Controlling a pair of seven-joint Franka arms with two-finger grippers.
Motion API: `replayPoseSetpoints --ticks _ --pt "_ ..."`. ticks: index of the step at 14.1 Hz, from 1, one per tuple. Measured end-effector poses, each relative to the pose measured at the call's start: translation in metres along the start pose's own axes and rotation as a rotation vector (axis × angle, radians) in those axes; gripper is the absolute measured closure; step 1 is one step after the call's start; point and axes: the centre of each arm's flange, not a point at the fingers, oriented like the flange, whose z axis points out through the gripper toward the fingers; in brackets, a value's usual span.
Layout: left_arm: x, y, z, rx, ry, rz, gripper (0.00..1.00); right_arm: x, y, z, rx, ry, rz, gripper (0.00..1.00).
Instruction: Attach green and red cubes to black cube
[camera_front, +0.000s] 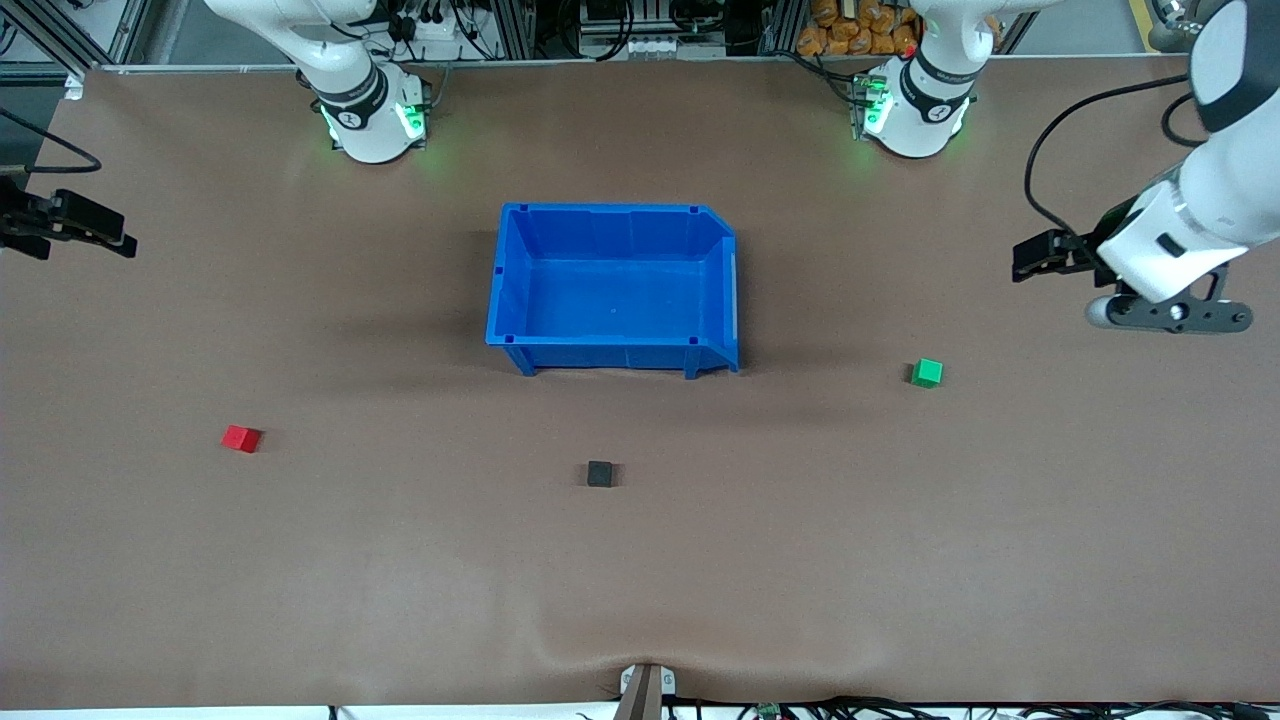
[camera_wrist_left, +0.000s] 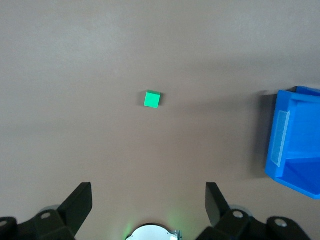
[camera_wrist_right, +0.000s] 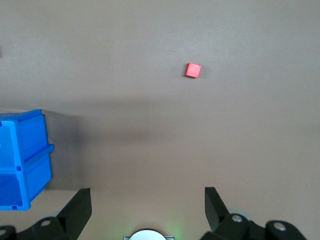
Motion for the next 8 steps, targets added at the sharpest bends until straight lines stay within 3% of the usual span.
replayPoseSetpoints --ticks 8 --pt "0.035 0.017 0.091 -0.004 0.037 0.051 0.00 0.010 0.006 0.014 0.001 -0.016 0.011 0.00"
